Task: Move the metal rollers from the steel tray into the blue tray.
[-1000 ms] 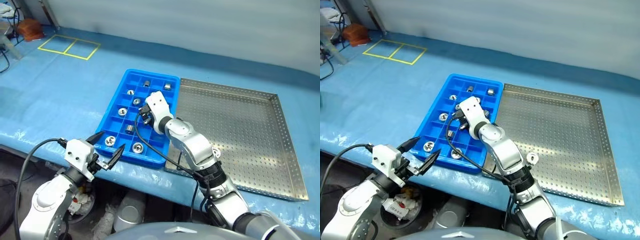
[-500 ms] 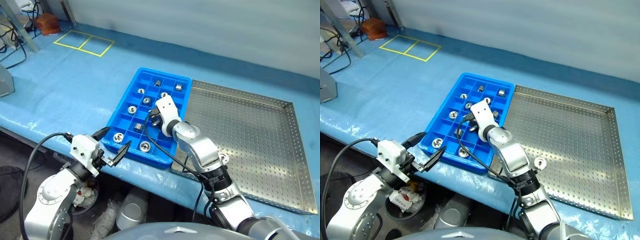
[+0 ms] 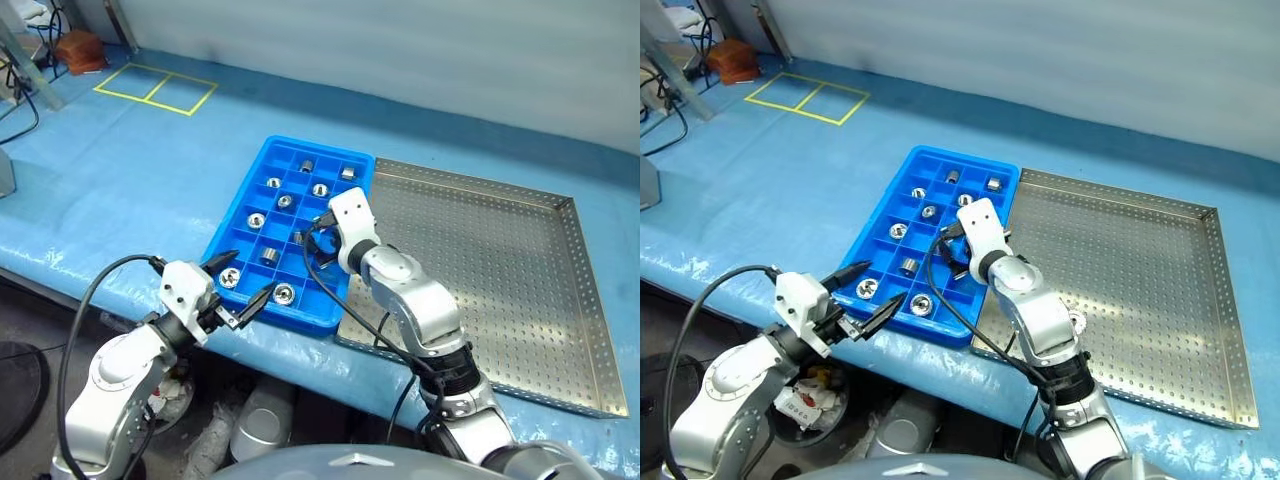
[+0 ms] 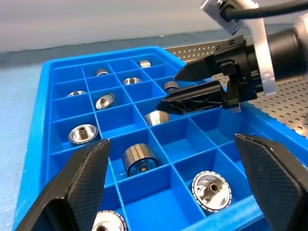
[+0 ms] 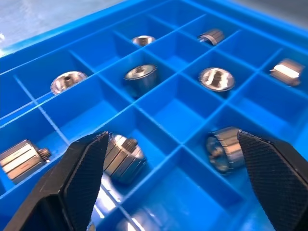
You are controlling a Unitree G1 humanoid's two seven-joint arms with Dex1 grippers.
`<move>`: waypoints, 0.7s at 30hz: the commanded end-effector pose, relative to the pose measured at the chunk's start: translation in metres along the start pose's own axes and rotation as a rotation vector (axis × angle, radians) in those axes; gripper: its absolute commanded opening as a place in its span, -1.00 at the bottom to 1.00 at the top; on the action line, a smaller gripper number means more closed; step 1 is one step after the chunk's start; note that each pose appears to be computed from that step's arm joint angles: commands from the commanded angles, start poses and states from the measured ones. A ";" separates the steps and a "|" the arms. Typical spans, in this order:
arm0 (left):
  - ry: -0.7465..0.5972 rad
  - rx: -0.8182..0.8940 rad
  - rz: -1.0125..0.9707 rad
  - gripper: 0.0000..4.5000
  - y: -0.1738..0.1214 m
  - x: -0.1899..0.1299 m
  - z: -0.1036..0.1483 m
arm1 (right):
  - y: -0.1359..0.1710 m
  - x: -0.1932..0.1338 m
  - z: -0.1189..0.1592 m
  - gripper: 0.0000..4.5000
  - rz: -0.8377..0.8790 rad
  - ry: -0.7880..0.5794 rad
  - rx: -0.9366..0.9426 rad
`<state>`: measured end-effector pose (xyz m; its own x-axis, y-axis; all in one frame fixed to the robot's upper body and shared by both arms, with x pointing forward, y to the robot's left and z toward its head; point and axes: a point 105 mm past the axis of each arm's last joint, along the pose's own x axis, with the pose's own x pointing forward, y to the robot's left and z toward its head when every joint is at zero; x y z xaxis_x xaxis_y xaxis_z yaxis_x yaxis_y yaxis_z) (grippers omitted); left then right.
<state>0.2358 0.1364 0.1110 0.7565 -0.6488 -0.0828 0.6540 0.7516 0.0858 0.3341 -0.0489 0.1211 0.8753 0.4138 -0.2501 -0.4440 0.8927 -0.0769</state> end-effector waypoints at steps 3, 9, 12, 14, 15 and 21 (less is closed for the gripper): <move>-0.015 -0.004 -0.078 1.00 -0.007 0.009 0.003 | -0.032 -0.035 0.002 0.99 -0.137 -0.019 0.009; -0.019 -0.001 -0.132 1.00 -0.009 0.019 0.003 | -0.049 -0.063 -0.016 0.99 -0.218 0.055 0.025; -0.018 0.001 -0.145 1.00 -0.009 0.020 0.003 | -0.050 -0.069 -0.024 0.99 -0.235 0.091 0.038; -0.018 0.003 -0.154 1.00 -0.009 0.022 0.003 | -0.050 -0.075 -0.034 0.99 -0.247 0.130 0.055; -0.017 0.004 -0.159 1.00 -0.009 0.022 0.003 | -0.050 -0.077 -0.039 0.99 -0.251 0.148 0.067; -0.018 0.007 -0.172 1.00 -0.009 0.024 0.003 | -0.041 -0.085 -0.062 0.99 -0.242 0.227 0.133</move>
<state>0.2483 0.1153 0.1055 0.6426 -0.7598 -0.0991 0.7661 0.6394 0.0657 0.2687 -0.1340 0.0747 0.8614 0.1399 -0.4882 -0.1846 0.9818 -0.0444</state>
